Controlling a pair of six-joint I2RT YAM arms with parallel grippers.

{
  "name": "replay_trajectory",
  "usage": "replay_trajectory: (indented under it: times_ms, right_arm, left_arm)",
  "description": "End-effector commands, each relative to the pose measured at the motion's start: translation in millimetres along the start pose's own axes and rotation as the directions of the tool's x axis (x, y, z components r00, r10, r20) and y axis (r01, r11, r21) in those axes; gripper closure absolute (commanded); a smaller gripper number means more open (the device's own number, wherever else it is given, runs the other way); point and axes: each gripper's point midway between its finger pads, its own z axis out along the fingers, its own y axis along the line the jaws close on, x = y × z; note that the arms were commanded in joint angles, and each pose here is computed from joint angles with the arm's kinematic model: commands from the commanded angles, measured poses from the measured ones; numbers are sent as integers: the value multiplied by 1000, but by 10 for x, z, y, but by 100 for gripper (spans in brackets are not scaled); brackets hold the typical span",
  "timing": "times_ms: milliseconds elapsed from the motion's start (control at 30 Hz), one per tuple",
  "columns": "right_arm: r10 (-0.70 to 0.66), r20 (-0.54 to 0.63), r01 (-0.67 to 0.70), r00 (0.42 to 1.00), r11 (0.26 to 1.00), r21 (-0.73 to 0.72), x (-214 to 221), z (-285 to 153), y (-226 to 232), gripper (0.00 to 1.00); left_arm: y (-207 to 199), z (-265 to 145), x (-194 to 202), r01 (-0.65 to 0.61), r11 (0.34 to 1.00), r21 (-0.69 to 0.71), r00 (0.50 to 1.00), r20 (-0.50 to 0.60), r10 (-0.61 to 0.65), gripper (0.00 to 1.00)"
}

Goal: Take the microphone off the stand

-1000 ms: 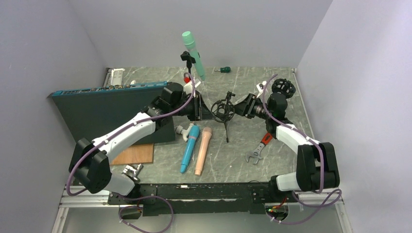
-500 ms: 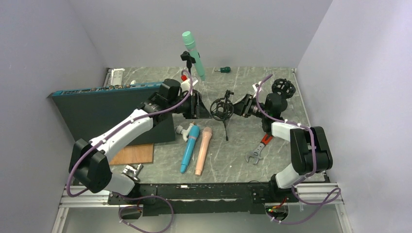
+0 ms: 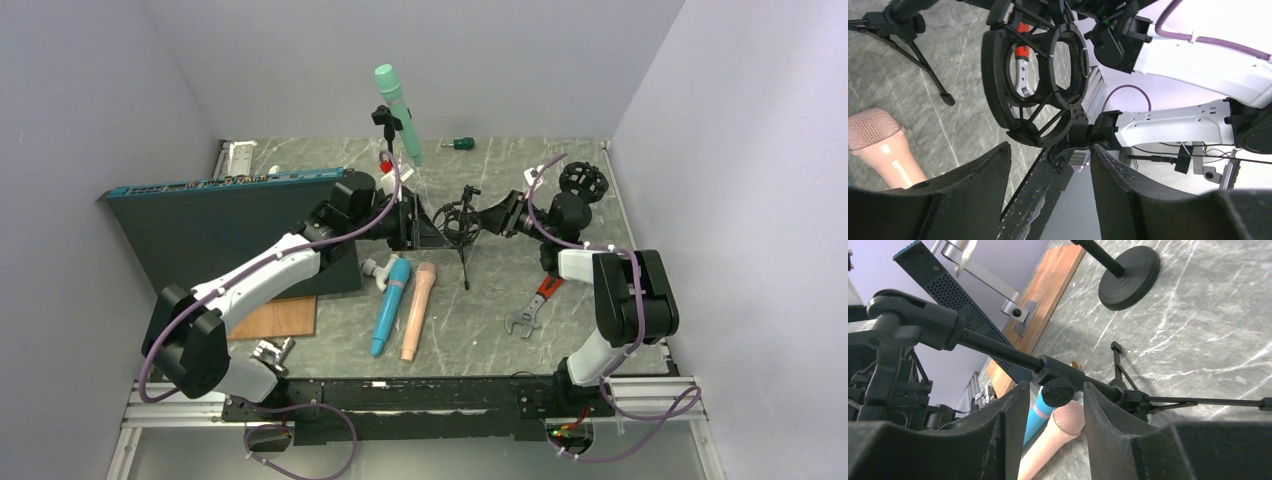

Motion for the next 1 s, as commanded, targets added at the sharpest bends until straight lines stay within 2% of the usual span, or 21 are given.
replay_trajectory:
  times_ms: [0, 100, 167, 200, 267, 367, 500, 533, 600, 633, 767, 867, 967]
  right_arm:
    - [-64, 24, 65, 998, 996, -57, -171, 7, 37, 56]
    - [-54, 11, 55, 998, 994, -96, -121, 9, 72, 67]
    - [-48, 11, 49, 999, 992, -119, -72, -13, 103, 69]
    - [-47, 8, 47, 999, 990, -133, -44, -24, 122, 67]
    - [-37, 10, 39, 999, 988, -148, -17, -28, 124, 57]
    - [-26, 14, 28, 1000, 986, -165, -47, 6, 115, 55]
    - [-35, 26, 39, 999, 986, -165, -102, 40, 100, 69]
    - [-41, 28, 45, 999, 988, -150, -107, 43, 81, 76]
    - [-40, 17, 42, 999, 994, -100, -71, 55, 4, 96]
    - [-48, 11, 48, 999, 996, -72, -43, 63, -34, 100]
    - [-193, 0, 192, 981, 974, 117, 50, 68, -174, 100]
    - [-304, 1, 291, 953, 913, 286, 152, 25, -254, 100]
    - [-362, 15, 333, 932, 871, 363, 256, -64, -266, 100]
  left_arm:
    - [-226, 23, -136, -46, 997, 67, 998, 36, 43, 36]
    - [-210, 30, -132, -40, 997, 65, 999, 38, 38, 36]
    - [-213, 29, -130, -39, 997, 66, 999, 40, 36, 35]
    - [-223, 28, -136, -38, 997, 69, 999, 40, 35, 36]
    - [-247, 30, -141, -42, 996, 80, 999, 34, 39, 36]
    - [-243, 39, -150, -42, 996, 77, 999, 32, 40, 36]
    - [-246, 35, -155, -42, 996, 75, 999, 30, 40, 42]
    - [-240, 37, -152, -42, 997, 72, 999, 31, 40, 43]
    - [-235, 42, -159, -39, 997, 71, 999, 35, 37, 45]
    - [-224, 43, -170, -34, 997, 68, 999, 38, 32, 46]
    - [-217, 9, -252, -14, 996, 84, 999, 45, 11, 53]
    - [-225, -70, -352, -7, 996, 92, 998, 65, 1, 56]
    - [-249, -153, -417, -22, 997, 79, 996, 84, 15, 57]
